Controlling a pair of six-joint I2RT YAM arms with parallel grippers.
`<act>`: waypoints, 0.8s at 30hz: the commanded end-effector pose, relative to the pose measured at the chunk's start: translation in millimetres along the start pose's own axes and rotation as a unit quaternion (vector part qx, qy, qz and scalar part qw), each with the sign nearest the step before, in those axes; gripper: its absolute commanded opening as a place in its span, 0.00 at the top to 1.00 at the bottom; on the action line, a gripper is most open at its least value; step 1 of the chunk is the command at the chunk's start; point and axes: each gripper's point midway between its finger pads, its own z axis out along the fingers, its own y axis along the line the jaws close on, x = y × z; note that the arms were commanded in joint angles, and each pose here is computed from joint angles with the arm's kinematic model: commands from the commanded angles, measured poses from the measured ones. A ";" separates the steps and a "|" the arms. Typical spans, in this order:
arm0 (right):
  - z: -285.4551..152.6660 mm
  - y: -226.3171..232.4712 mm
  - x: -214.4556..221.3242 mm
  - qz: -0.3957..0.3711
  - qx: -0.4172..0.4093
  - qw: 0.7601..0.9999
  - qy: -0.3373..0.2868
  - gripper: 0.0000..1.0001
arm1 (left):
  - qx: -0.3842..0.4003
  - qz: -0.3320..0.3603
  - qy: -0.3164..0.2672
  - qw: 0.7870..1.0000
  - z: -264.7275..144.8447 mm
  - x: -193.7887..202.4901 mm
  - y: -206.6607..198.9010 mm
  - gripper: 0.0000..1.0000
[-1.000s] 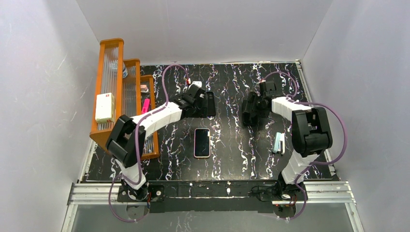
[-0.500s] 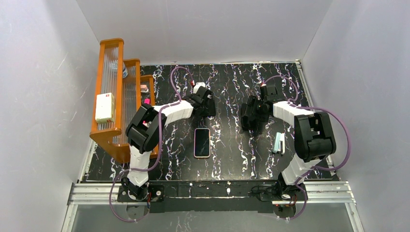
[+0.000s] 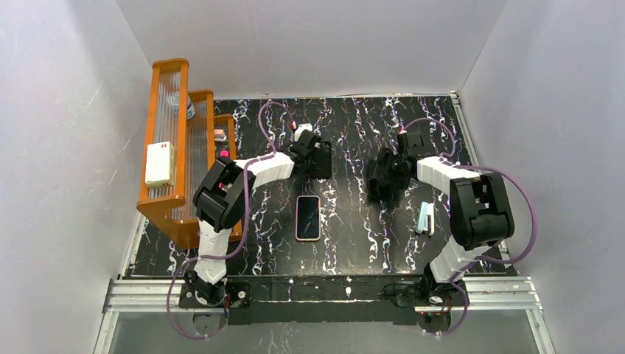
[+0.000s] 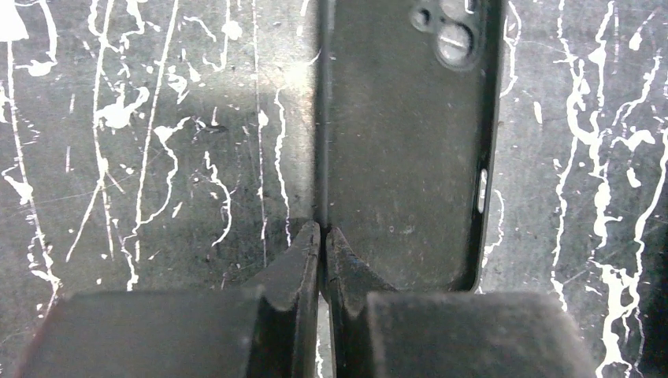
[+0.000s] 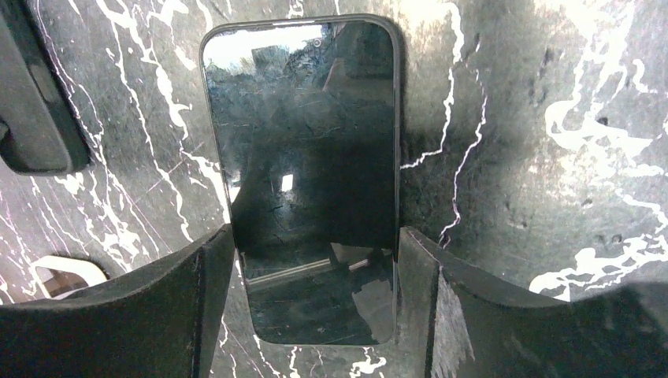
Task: Put the phone into the phone case
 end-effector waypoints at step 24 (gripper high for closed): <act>-90.1 6.7 23.8 0.039 -0.033 0.995 -0.083 0.49 | 0.089 -0.009 0.054 0.995 -91.0 58.5 -48.7 1.00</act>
